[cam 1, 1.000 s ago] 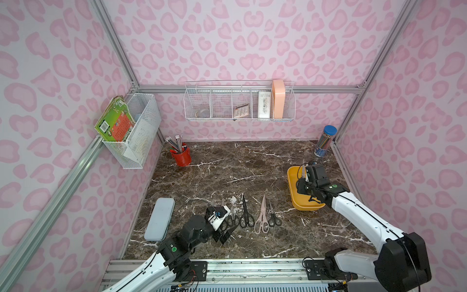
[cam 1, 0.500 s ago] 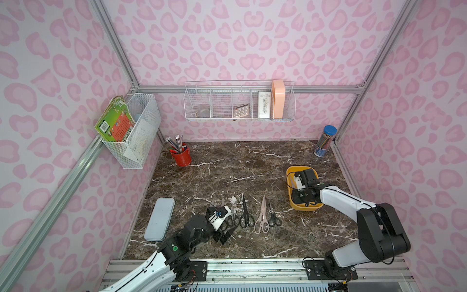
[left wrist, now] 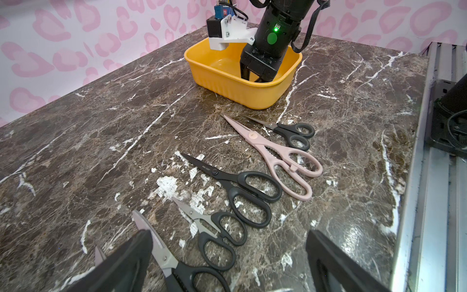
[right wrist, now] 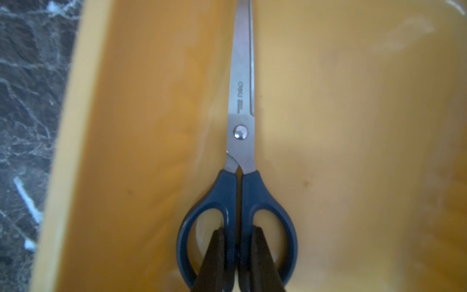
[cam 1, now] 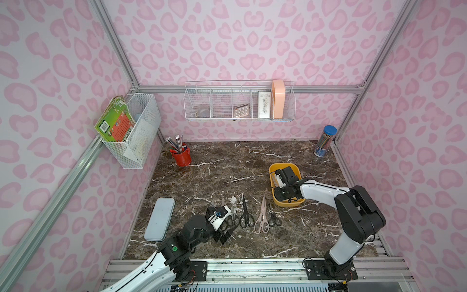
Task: Put the scissors into the storage box
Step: Place the scissors in the storage box, then pick up the scissors from the center of the board, then place the scissors in the storage box, then pick up the scissors from the center of the board.
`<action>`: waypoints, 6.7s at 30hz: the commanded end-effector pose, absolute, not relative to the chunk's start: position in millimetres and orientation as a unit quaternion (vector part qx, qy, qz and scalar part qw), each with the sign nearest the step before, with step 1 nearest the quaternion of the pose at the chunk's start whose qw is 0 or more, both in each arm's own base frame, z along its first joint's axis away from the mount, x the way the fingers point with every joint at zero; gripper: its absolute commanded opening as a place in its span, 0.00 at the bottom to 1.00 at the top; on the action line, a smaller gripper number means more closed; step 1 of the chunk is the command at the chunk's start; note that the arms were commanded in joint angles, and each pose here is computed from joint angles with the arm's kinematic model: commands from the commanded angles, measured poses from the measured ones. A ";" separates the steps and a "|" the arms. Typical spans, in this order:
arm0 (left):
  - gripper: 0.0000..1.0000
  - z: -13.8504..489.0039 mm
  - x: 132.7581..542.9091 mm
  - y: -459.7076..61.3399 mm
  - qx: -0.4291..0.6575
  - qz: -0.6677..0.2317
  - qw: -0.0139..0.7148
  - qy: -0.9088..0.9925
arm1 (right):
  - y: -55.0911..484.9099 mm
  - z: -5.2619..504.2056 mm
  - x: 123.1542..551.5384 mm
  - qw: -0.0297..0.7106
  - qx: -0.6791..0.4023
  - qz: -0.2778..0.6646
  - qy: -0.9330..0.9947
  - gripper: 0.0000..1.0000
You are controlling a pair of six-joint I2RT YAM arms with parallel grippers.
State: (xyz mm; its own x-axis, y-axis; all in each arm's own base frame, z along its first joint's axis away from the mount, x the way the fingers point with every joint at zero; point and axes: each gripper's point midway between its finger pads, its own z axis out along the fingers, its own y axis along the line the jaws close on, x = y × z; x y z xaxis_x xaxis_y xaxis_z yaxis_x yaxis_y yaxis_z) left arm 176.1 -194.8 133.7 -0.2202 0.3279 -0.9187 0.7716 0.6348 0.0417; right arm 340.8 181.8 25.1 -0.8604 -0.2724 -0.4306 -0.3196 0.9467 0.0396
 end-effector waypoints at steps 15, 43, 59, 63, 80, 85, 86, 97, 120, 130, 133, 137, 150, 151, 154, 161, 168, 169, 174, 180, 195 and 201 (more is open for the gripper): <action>0.99 140.2 179.0 -192.1 0.354 -0.218 0.523 0.744 | 184.0 113.4 340.1 0.296 -0.117 0.046 0.947 0.47; 0.99 140.6 176.8 -194.4 0.363 -0.223 0.523 0.738 | 222.5 35.6 194.4 0.194 -0.130 0.091 0.968 0.28; 0.99 141.1 175.5 -193.8 0.362 -0.225 0.524 0.737 | 222.3 13.7 186.4 0.142 -0.100 0.074 0.982 0.32; 0.99 140.9 175.6 -193.5 0.362 -0.224 0.525 0.737 | 219.2 4.1 184.1 0.124 -0.095 0.058 0.986 0.31; 0.99 142.1 175.6 -191.8 0.358 -0.224 0.529 0.736 | 222.8 2.5 183.1 0.090 -0.119 0.033 0.988 0.05; 0.99 144.1 176.5 -189.2 0.351 -0.221 0.536 0.735 | 241.0 33.6 199.6 0.120 -0.124 0.063 0.983 0.05; 0.99 144.6 176.5 -188.8 0.350 -0.221 0.536 0.735 | 243.1 39.5 202.9 0.126 -0.123 0.069 0.982 0.05; 0.99 144.5 177.5 -188.3 0.347 -0.220 0.537 0.737 | 230.0 108.7 256.8 0.211 -0.104 0.086 0.968 0.03; 0.99 148.3 199.8 -162.3 0.257 -0.165 0.537 0.786 | 126.5 60.7 374.8 0.249 -0.092 -0.004 0.964 0.30; 0.93 151.6 209.0 -125.5 0.115 -0.116 0.479 0.862 | 149.0 118.6 363.4 0.287 -0.106 0.015 0.952 0.42; 0.93 140.2 197.6 -119.3 0.093 -0.113 0.427 0.893 | 200.6 129.0 321.2 0.284 -0.154 0.082 0.943 0.42; 0.92 123.2 178.9 -115.8 0.088 -0.117 0.366 0.919 | 273.3 118.2 238.9 0.231 -0.224 0.184 0.929 0.41; 0.93 104.3 173.1 -123.3 0.108 -0.150 0.374 0.909 | 286.1 56.3 145.9 0.070 -0.225 0.174 0.956 0.33; 0.93 104.2 172.9 -122.7 0.105 -0.152 0.377 0.908 | 280.0 53.8 148.0 0.071 -0.214 0.168 0.960 0.32; 0.94 105.6 171.1 -123.0 0.105 -0.164 0.385 0.902 | 269.6 51.2 151.0 0.072 -0.195 0.166 0.964 0.32; 0.98 108.0 169.8 -126.8 0.119 -0.180 0.399 0.891 | 259.8 32.3 146.6 0.053 -0.190 0.160 0.967 0.32; 0.99 107.5 168.9 -128.8 0.122 -0.184 0.396 0.891 | 262.1 25.1 159.0 0.058 -0.176 0.140 0.973 0.27; 0.99 107.5 168.7 -128.7 0.122 -0.184 0.396 0.891 | 258.8 21.1 158.8 0.055 -0.174 0.131 0.974 0.26; 0.98 107.0 168.5 -128.6 0.122 -0.185 0.397 0.891 | 243.7 11.1 160.5 0.056 -0.170 0.092 0.980 0.18; 0.99 108.8 168.5 -128.3 0.121 -0.188 0.401 0.888 | 237.6 11.6 164.4 0.064 -0.175 0.073 0.980 0.03; 0.84 140.4 169.5 -137.5 0.160 -0.202 0.427 0.867 | 245.8 104.0 231.3 0.200 -0.220 0.117 0.948 0.00; 0.85 173.9 175.3 -150.2 0.197 -0.209 0.451 0.845 | 186.1 130.5 291.8 0.247 -0.214 0.073 0.942 0.00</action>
State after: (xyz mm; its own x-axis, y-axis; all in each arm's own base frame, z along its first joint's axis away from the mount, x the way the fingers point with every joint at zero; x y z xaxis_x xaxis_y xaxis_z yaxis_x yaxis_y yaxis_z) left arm 172.7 -141.3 159.4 -0.5633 0.1122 -0.8186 0.4658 0.8614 -0.2025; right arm 279.0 211.5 129.0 -0.8173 -0.2854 -0.5006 -0.3898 0.9136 0.1157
